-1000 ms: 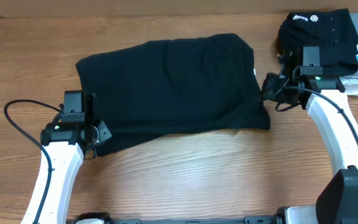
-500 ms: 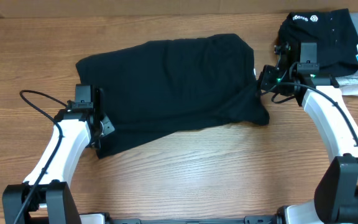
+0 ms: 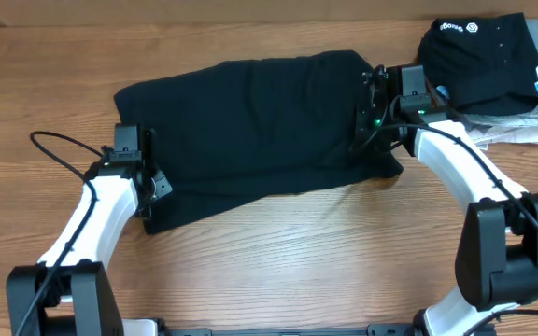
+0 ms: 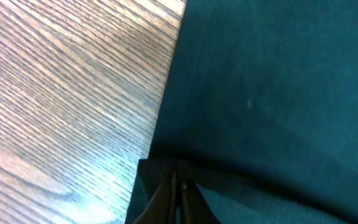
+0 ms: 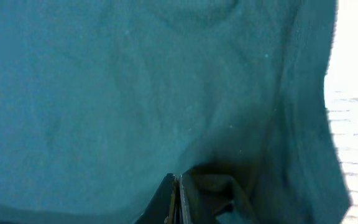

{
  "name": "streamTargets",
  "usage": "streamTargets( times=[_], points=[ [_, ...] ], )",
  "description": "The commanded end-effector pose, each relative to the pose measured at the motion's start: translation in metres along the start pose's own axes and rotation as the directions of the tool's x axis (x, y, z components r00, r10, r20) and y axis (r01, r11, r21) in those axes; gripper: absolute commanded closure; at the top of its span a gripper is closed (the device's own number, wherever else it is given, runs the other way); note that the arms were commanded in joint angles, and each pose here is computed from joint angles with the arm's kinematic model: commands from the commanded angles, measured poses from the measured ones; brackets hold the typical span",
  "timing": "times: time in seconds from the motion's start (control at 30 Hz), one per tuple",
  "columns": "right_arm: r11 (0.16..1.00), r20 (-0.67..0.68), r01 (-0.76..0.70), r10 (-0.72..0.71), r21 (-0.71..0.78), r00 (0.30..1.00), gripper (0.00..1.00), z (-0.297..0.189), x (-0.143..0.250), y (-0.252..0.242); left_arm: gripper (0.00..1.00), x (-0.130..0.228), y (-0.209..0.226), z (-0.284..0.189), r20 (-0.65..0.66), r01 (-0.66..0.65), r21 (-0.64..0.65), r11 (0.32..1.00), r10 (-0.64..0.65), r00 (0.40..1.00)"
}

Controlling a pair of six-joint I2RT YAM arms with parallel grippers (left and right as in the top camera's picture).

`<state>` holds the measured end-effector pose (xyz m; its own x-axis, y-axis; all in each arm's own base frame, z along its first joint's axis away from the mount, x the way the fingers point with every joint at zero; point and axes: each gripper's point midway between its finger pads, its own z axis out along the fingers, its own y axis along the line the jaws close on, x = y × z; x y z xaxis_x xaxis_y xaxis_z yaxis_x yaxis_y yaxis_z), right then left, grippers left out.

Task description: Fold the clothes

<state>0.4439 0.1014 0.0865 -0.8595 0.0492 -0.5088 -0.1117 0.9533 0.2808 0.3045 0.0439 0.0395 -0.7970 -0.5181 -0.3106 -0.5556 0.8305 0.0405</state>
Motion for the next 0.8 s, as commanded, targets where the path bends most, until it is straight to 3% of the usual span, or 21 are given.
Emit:
streamTargets(
  times=[0.0, 0.43, 0.53, 0.63, 0.7, 0.73, 0.77],
  points=[
    [0.999, 0.041, 0.018, -0.02, 0.044, 0.999, 0.96, -0.001, -0.011, -0.013, 0.96, -0.002, 0.013, 0.014, 0.0, 0.024, -0.068, 0.997, -0.024, 1.0],
    [0.998, 0.1, 0.061, -0.061, 0.006, 0.993, 0.96, -0.002, -0.026, -0.007, 0.96, -0.023, 0.026, 0.037, 0.03, 0.12, -0.053, 0.991, -0.118, 0.993],
    [0.996, 0.112, 0.084, -0.081, -0.023, 0.99, 0.88, -0.003, -0.029, -0.001, 0.96, -0.023, 0.022, 0.037, 0.025, 0.117, -0.039, 0.992, -0.116, 0.993],
    [0.993, 0.119, 0.108, -0.101, -0.049, 0.988, 0.71, -0.005, -0.033, 0.005, 0.96, -0.022, 0.021, 0.037, 0.021, 0.117, -0.031, 0.993, -0.116, 0.993],
    [0.99, 0.109, 0.126, -0.119, -0.059, 0.987, 0.38, -0.008, -0.033, 0.008, 0.92, -0.022, 0.021, 0.037, 0.02, 0.117, -0.031, 0.993, -0.116, 0.993],
    [0.991, 0.096, 0.122, -0.116, -0.059, 0.989, 0.21, -0.01, -0.033, 0.009, 0.77, -0.022, 0.021, 0.037, 0.02, 0.116, -0.031, 0.993, -0.116, 0.993],
    [0.992, 0.076, 0.115, -0.111, -0.057, 0.991, 0.12, -0.013, -0.033, 0.008, 0.63, -0.022, 0.021, 0.037, 0.02, 0.114, -0.031, 0.993, -0.113, 0.993]
  ],
)
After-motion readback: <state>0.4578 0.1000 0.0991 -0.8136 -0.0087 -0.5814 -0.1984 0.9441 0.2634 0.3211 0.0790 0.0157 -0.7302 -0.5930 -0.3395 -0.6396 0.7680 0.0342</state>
